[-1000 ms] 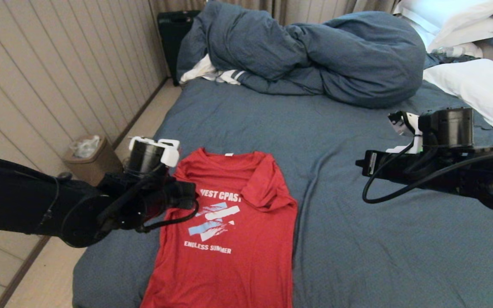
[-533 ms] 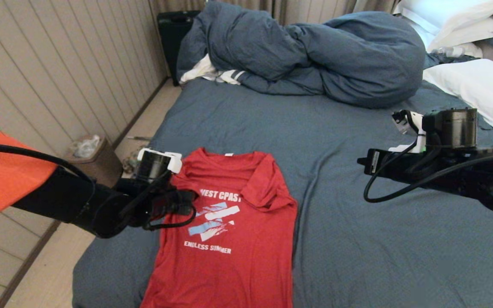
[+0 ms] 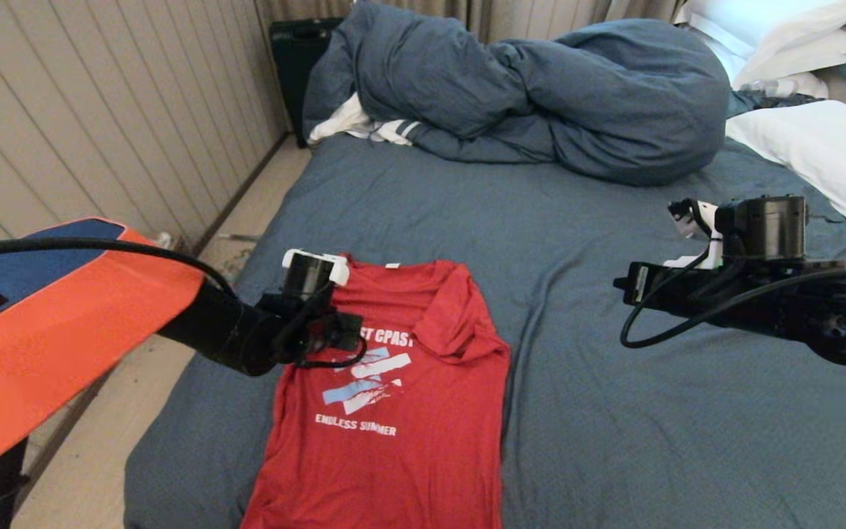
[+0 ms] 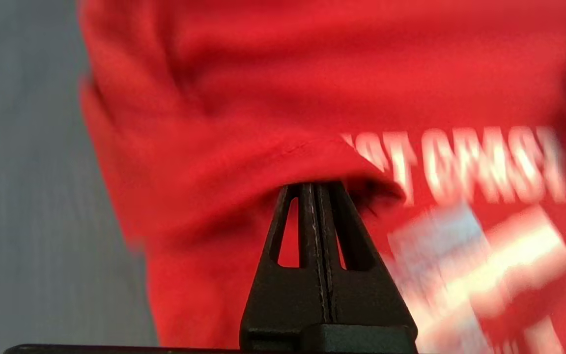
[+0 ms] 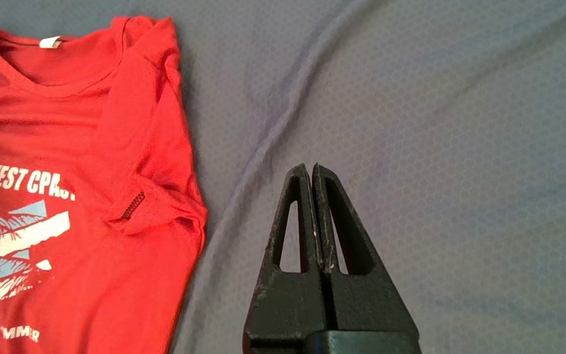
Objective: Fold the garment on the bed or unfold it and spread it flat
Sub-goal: Fold the red T-shirt
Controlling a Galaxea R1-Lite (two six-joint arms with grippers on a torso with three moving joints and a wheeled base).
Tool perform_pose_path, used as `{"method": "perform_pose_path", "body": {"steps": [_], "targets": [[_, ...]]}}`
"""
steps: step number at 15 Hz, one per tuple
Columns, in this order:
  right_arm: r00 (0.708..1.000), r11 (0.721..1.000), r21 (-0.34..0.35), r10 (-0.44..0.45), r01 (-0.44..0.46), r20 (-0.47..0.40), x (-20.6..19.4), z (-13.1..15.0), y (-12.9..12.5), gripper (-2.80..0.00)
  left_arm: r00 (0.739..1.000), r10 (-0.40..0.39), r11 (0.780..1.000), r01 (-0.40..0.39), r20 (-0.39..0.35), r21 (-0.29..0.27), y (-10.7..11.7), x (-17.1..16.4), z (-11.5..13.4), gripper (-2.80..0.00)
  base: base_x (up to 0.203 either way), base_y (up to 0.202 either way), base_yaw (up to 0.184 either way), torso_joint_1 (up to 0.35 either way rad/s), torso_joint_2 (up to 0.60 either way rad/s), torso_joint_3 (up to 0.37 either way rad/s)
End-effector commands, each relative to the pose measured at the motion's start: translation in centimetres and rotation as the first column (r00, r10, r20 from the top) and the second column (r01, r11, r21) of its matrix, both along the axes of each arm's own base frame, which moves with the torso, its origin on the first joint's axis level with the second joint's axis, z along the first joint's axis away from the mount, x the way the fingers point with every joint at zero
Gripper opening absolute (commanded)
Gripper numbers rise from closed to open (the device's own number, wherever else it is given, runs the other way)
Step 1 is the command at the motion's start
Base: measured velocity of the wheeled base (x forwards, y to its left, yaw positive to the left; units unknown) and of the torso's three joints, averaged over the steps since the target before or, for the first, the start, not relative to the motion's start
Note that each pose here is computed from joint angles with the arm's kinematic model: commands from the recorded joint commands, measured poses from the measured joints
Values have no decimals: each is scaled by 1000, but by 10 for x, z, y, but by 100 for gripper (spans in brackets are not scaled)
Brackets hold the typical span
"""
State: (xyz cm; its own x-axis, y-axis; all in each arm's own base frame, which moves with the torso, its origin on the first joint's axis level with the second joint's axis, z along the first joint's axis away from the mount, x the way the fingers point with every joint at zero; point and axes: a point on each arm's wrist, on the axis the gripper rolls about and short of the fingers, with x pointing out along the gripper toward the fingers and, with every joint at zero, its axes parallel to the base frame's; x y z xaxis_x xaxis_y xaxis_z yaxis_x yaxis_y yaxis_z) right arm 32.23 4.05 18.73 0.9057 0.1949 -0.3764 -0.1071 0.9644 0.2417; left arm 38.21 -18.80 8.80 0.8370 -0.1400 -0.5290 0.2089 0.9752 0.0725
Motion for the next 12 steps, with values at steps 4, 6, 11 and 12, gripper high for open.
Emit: {"method": "perform_pose_path", "body": {"steps": [4,6,11,12], "targets": [[1000,1000,1,3,-3,-8,1,-3,1,-280,989,49,998,-54,136,32,20,41,23,-280,0,0,0,0,0,0],[1000,1000,1,3,-3,-7,1,-3,1,-280,976,68,996,-78,207,39,25,52,42,-280,0,0,0,0,0,0],[1000,1000,1,3,-3,-7,0,-3,1,-280,973,42,996,-58,225,65,12,62,35,-280,0,0,0,0,0,0],[1000,1000,1,1,-1,-7,0,-3,0,-280,975,29,996,-46,219,70,8,59,32,-280,0,0,0,0,0,0]]}}
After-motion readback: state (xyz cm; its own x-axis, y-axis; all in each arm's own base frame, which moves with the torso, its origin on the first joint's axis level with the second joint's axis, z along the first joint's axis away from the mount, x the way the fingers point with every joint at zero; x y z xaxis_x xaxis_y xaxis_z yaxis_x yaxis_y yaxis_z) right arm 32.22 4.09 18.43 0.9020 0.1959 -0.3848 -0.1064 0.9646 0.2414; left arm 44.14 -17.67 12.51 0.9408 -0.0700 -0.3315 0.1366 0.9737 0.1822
